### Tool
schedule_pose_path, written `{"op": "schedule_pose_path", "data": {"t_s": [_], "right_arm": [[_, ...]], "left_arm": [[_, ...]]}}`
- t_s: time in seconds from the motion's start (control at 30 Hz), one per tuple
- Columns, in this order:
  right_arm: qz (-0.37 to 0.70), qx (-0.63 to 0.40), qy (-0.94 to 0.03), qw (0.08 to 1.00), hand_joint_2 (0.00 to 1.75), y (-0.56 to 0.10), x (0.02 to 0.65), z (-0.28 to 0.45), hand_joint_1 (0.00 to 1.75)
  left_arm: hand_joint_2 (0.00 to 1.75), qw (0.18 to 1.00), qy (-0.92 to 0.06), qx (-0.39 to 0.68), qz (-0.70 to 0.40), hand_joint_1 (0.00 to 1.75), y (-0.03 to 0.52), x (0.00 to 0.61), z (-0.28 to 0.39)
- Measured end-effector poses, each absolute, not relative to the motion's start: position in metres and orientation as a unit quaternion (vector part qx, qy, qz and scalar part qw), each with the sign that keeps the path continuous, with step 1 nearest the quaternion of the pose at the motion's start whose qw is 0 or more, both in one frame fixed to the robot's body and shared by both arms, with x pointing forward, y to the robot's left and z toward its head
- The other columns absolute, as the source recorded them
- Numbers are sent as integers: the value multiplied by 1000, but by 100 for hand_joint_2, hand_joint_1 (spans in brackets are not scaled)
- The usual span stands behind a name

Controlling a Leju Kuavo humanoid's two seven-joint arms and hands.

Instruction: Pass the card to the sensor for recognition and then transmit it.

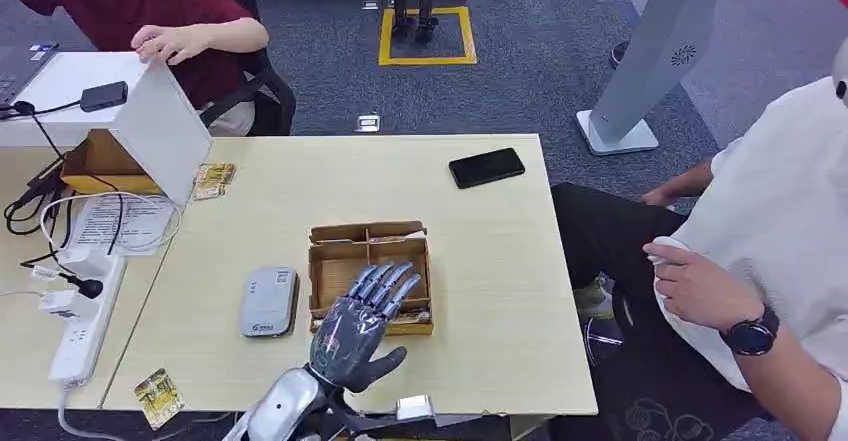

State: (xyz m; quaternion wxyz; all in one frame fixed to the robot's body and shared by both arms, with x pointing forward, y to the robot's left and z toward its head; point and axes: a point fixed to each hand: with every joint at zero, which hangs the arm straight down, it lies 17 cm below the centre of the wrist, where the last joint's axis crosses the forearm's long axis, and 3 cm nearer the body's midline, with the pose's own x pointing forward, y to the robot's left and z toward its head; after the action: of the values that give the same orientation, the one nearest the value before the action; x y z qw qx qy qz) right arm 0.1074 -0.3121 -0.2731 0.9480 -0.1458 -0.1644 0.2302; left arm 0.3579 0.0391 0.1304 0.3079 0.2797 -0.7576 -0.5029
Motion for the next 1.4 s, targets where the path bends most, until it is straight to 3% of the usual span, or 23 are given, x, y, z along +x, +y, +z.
{"op": "schedule_pose_path", "data": {"t_s": [1.27, 1.3, 1.4], "right_arm": [[234, -143, -166, 947, 175, -308, 109, -273, 0], [234, -143, -166, 947, 175, -308, 109, -273, 0], [234, -143, -167, 947, 175, -307, 109, -273, 0]], "left_arm": [[175, 365, -715, 292, -521, 0, 47, 390, 88], [175, 366, -715, 291, -520, 175, 48, 390, 88], [175, 368, -715, 286, -521, 175, 48, 390, 87]]}}
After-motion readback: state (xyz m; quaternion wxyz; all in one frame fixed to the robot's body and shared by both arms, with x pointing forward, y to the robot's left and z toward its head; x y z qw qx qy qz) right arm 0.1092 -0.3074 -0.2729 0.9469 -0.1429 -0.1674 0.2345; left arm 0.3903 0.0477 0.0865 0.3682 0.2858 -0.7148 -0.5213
